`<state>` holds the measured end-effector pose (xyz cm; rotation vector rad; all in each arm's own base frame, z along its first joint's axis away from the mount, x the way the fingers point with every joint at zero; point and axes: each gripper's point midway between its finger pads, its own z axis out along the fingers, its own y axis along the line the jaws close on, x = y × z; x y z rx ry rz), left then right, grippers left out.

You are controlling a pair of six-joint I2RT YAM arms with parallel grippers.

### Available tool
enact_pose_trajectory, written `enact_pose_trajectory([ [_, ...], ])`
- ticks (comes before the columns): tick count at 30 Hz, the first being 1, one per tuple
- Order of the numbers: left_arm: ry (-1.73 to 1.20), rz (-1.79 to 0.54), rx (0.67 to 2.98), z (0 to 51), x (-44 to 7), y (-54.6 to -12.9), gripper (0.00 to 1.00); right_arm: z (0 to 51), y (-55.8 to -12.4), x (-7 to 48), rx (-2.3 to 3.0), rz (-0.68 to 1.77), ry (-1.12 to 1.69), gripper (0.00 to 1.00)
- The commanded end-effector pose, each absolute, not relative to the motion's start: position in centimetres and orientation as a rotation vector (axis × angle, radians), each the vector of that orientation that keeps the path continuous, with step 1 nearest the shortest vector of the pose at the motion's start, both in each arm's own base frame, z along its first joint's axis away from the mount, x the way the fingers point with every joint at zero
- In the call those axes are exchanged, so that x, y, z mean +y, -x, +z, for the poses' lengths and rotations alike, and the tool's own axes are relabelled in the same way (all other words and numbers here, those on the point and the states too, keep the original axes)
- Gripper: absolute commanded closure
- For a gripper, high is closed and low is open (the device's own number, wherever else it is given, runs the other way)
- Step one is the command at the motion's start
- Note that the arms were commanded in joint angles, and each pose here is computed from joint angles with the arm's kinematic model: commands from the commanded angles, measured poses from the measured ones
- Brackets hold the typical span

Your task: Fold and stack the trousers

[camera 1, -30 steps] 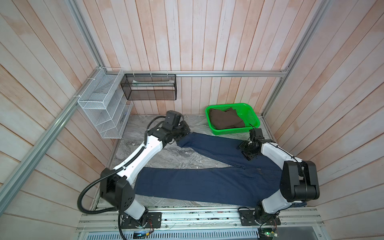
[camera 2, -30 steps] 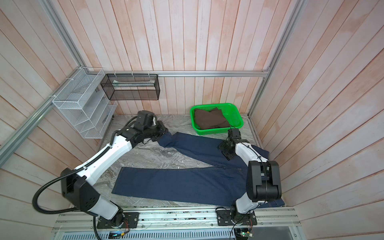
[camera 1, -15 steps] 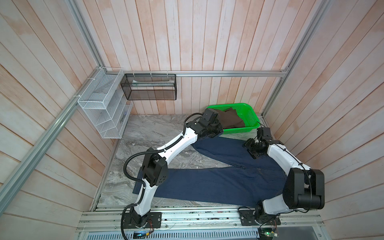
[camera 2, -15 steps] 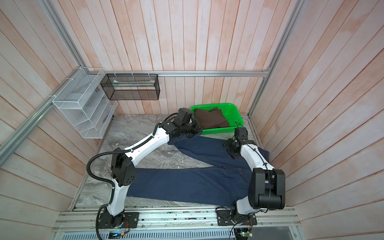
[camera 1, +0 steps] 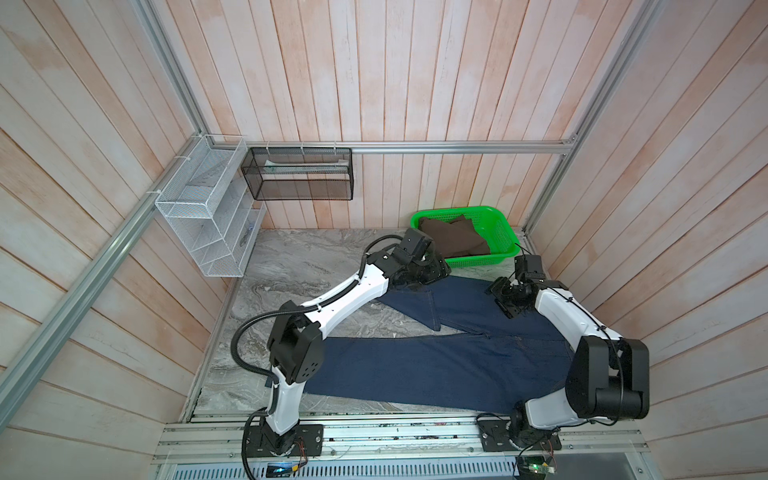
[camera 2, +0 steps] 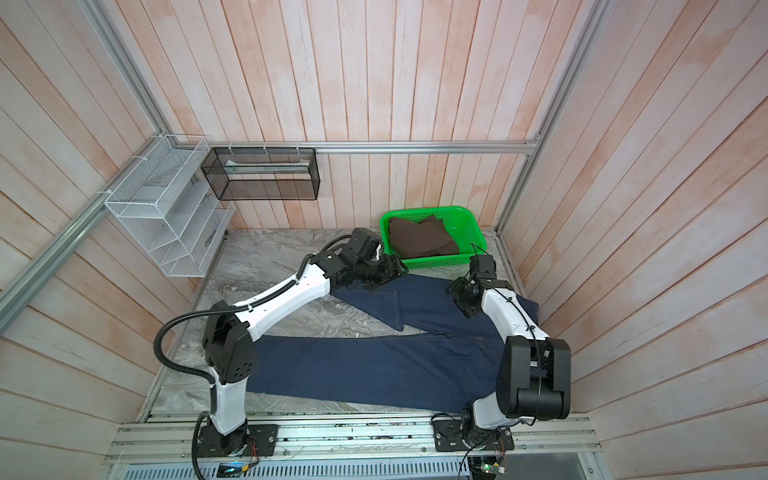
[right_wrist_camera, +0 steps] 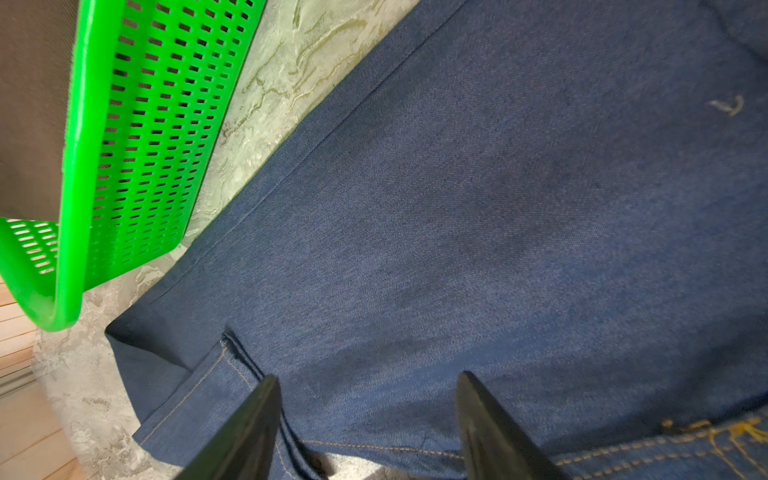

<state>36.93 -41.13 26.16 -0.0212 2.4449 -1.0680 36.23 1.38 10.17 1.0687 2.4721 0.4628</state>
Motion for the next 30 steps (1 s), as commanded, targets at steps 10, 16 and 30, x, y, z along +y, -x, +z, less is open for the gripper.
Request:
enact_pose_trajectory([
  [10,-0.894,-0.527,2.459,17.8,-36.9,-40.4,0.34,12.5,-36.8,3.4,2.430,0.622,-0.811,0.33],
  [16,-1.207,-0.576,2.369,13.6,-39.5,-41.3,0.29,14.8,-36.7,3.9,2.348,0.665,-0.684,0.32],
  [30,-1.410,-0.557,2.313,6.2,-42.7,-43.0,0.24,15.1,-36.7,4.2,2.340,0.704,-0.652,0.33],
])
